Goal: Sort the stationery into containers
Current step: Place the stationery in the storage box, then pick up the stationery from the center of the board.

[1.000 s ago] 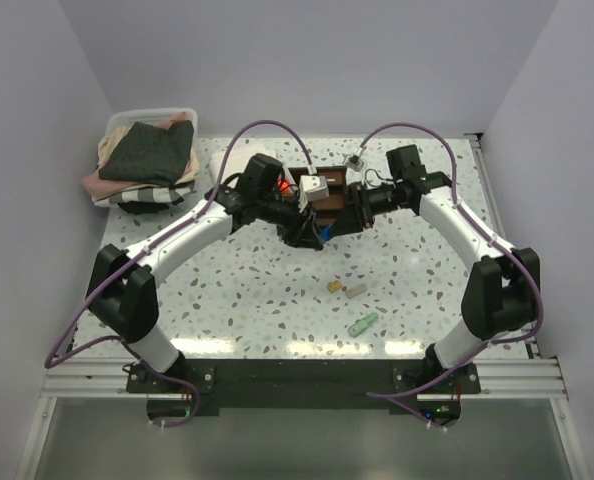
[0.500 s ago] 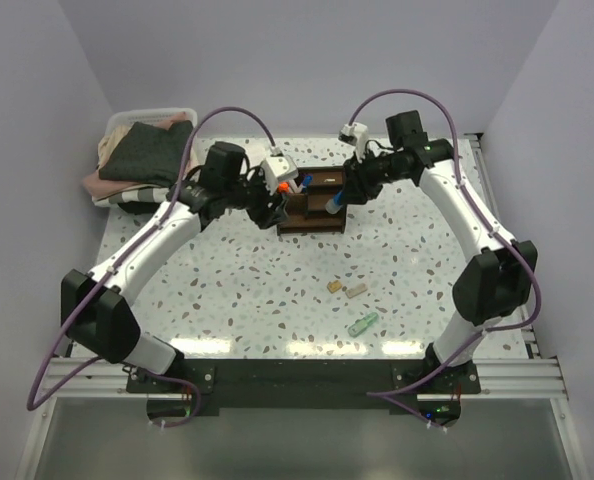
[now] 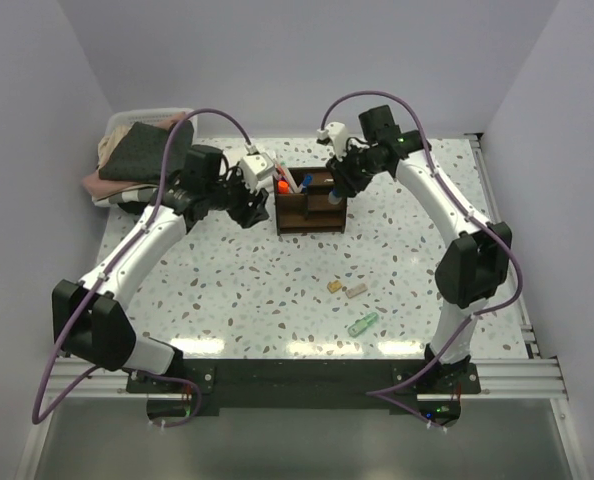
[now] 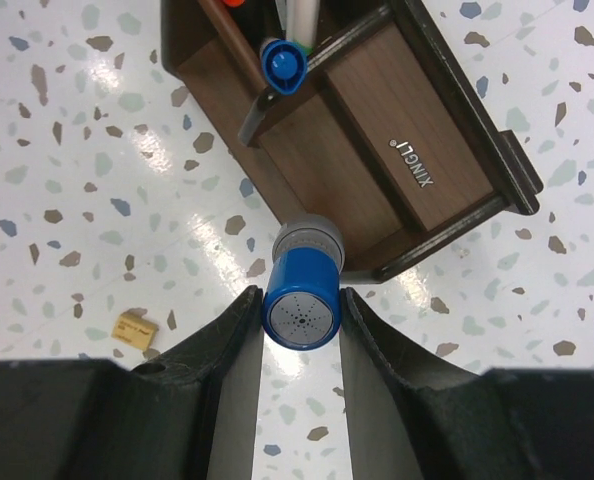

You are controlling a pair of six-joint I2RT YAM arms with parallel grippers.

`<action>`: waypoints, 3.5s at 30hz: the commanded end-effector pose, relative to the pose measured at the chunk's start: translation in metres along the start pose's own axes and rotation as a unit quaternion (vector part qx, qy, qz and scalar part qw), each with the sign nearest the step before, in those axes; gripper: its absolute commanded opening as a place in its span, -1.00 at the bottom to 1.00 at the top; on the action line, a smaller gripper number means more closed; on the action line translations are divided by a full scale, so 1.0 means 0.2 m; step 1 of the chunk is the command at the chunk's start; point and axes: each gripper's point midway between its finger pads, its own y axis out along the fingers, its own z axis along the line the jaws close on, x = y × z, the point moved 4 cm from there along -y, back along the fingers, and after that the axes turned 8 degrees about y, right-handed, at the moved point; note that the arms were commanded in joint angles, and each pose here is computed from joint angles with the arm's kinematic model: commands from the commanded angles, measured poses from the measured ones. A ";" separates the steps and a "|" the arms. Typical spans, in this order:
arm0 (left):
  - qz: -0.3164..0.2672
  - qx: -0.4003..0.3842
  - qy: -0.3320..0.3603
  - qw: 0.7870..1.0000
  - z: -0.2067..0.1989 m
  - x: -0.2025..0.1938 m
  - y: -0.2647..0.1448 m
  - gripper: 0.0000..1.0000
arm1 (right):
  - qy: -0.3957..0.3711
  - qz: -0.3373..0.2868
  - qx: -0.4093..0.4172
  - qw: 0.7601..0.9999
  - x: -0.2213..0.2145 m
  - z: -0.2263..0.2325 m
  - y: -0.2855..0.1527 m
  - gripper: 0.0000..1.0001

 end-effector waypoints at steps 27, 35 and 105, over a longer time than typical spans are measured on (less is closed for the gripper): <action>-0.029 -0.009 -0.022 0.999 0.00 0.00 -0.03 0.28 | -0.058 0.043 -0.091 0.993 0.07 -0.10 0.20 -0.88; -0.028 -0.012 -0.024 0.999 0.00 -0.01 -0.02 0.30 | -0.050 0.033 -0.111 0.992 0.10 -0.13 0.20 -0.18; 0.049 -0.028 -0.057 0.997 -0.31 -0.41 -0.05 0.64 | -0.473 0.105 0.203 0.851 -1.35 0.68 -0.04 -0.23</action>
